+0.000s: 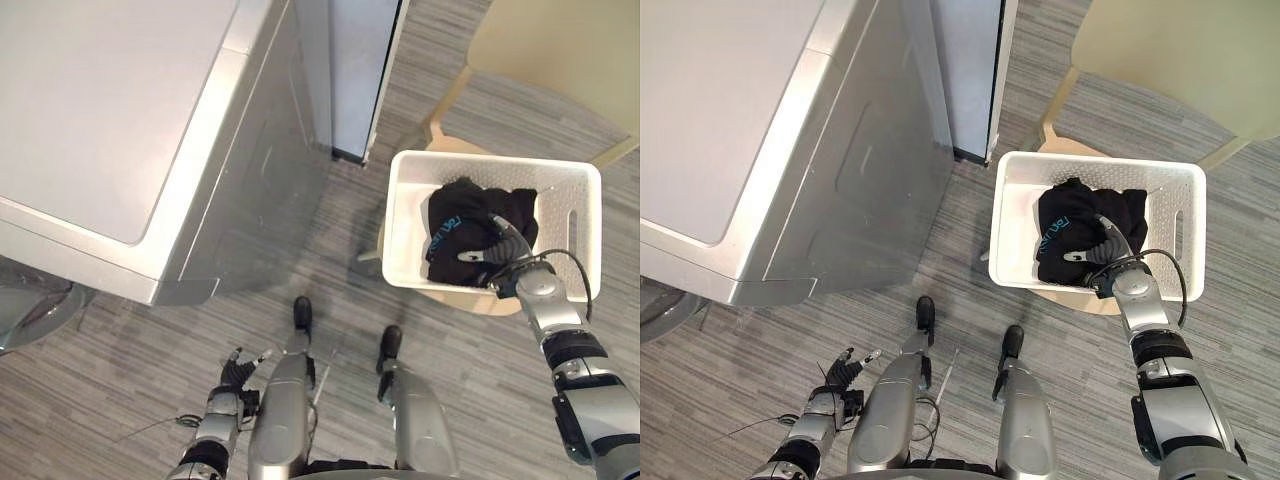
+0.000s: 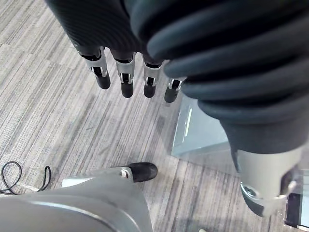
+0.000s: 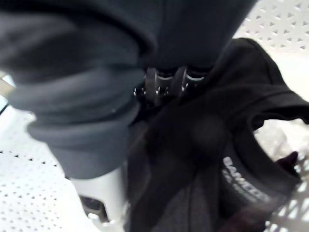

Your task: Pick up the laundry basket with both hands and put the clothes into the washing machine.

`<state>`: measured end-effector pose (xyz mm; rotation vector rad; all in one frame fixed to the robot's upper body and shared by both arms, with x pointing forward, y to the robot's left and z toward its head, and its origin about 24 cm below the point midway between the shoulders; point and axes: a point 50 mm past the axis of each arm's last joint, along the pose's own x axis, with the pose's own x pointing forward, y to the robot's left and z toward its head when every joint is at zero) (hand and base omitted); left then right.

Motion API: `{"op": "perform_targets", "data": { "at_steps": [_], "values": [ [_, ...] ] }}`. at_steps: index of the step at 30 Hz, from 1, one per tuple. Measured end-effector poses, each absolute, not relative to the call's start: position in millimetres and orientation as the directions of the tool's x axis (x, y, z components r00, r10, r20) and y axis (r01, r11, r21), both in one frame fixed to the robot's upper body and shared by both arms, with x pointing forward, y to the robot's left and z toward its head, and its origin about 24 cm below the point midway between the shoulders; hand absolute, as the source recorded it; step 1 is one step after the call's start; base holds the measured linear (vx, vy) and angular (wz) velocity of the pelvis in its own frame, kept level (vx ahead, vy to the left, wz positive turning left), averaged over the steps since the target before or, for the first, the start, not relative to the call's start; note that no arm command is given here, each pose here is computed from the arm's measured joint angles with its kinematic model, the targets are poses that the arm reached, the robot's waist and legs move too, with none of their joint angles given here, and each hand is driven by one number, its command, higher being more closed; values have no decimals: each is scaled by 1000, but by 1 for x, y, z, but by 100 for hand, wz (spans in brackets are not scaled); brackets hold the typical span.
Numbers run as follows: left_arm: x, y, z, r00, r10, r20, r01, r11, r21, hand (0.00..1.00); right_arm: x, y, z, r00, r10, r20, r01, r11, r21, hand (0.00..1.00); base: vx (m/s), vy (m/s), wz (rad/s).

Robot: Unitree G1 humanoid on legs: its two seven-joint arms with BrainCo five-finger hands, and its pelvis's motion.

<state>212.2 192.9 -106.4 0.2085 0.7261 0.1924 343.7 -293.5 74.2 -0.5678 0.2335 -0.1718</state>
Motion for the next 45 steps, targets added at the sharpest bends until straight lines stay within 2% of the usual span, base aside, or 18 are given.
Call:
{"op": "perform_targets", "data": {
  "at_steps": [6,7,15,19,25,29,31,38,41,45],
  "values": [
    [239,167,-87,808,187,-559,-97,977,188,0,358,-288,92,963,-244,-115,132,797,-590,0,-5,-22,19],
    [244,163,-82,824,188,-534,-108,978,178,0,361,-283,94,964,-245,-104,132,779,-613,100,0,-31,27],
    [250,160,-76,835,201,-512,-139,978,158,0,374,-255,100,980,-191,-48,97,682,-724,100,3,-45,23],
    [249,157,-77,831,197,-520,-138,979,151,0,375,-230,85,987,-137,-87,37,715,-699,100,7,-50,6],
    [247,157,-80,820,200,-536,-138,979,153,0,359,-226,49,970,-141,-196,-9,792,-611,100,27,-21,-4],
    [242,158,-83,811,203,-549,-140,978,156,0,341,-244,30,939,-244,-244,111,882,-457,100,3,-1,-13],
    [235,161,-88,797,209,-567,-141,977,162,0,332,-258,30,922,-318,-222,231,910,-343,100,27,4,-22],
    [205,165,-107,741,220,-635,-141,975,173,0,289,-305,33,834,-529,-157,517,848,-113,100,73,0,-3],
    [188,169,-115,712,227,-664,-144,973,179,0,278,-311,44,818,-568,-92,566,823,-53,100,70,7,12],
    [177,172,-116,708,220,-671,-137,975,175,0,273,-301,59,837,-547,-6,547,837,23,100,1,11,-9]
  ]
}}
